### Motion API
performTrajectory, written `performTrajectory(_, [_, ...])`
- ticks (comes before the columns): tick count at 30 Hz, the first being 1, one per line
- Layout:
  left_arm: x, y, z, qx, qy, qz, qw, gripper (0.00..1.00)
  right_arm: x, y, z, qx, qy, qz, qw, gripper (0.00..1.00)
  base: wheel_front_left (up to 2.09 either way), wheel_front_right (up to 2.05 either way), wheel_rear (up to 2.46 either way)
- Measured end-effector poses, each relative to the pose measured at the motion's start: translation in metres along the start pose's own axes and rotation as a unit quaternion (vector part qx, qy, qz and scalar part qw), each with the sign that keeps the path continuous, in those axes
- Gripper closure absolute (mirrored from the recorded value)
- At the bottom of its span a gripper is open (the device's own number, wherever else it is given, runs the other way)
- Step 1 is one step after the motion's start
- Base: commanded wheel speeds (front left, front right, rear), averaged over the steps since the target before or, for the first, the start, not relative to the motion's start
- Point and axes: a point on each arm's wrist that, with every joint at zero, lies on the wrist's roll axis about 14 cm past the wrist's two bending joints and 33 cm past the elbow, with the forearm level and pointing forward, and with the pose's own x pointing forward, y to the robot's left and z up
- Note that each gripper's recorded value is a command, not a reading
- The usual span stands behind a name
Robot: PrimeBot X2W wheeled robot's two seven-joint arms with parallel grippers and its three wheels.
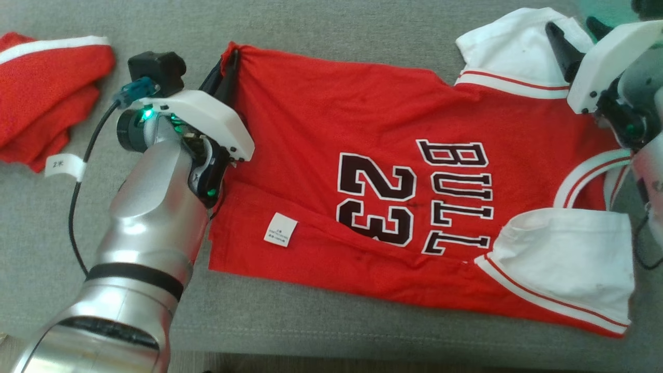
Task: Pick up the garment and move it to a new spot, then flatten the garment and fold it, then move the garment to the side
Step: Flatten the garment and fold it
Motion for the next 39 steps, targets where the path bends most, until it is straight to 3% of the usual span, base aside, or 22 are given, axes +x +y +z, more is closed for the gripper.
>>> performTrajectory(3, [0.000, 0.002, -0.002, -0.001, 0.002, 0.002, 1.000, 1.00, 0.005, -0.002, -0.010, -0.008, 0.036, -0.001, 0.999, 0.02, 0.00, 0.00, 0.00])
performTrajectory(4, [0.000, 0.002, -0.003, -0.001, 0.004, 0.001, 1.000, 1.00, 0.006, -0.001, -0.008, -0.010, 0.039, 0.000, 0.999, 0.53, 0.00, 0.00, 0.00])
performTrajectory(5, [0.001, 0.001, -0.002, 0.000, 0.003, 0.000, 1.000, 1.00, 0.006, -0.001, -0.006, -0.011, 0.039, 0.000, 0.999, 0.88, 0.00, 0.00, 0.00])
performTrajectory(6, [0.001, 0.001, 0.000, 0.000, 0.001, -0.001, 1.000, 1.00, 0.006, -0.001, -0.004, -0.011, 0.041, 0.000, 0.999, 0.88, 0.00, 0.00, 0.00])
performTrajectory(7, [0.001, 0.000, 0.001, -0.001, -0.001, 0.000, 1.000, 1.00, 0.006, 0.000, -0.004, -0.011, 0.041, 0.001, 0.999, 1.00, 0.00, 0.00, 0.00])
performTrajectory(16, [-0.001, -0.007, 0.013, -0.006, -0.016, -0.006, 1.000, 1.00, -0.009, -0.001, 0.028, 0.015, -0.040, 0.008, 0.999, 1.00, 0.00, 0.00, 0.00])
performTrajectory(26, [0.000, -0.014, 0.039, 0.004, -0.042, -0.016, 0.999, 1.00, -0.037, -0.003, 0.072, 0.013, -0.132, 0.016, 0.991, 1.00, 0.00, 0.00, 0.00])
performTrajectory(29, [-0.006, -0.013, 0.038, -0.011, -0.043, -0.011, 0.999, 1.00, -0.053, 0.007, 0.089, 0.021, -0.177, 0.036, 0.983, 1.00, 0.00, 0.00, 0.00])
performTrajectory(34, [-0.019, -0.006, 0.026, -0.031, -0.038, -0.001, 0.999, 1.00, -0.070, 0.022, 0.078, 0.037, -0.197, 0.065, 0.978, 1.00, 0.00, 0.00, 0.00])
performTrajectory(39, [-0.035, -0.003, 0.015, -0.055, -0.043, 0.001, 0.998, 1.00, -0.096, 0.032, 0.033, 0.059, -0.183, 0.088, 0.977, 1.00, 0.00, 0.00, 0.00])
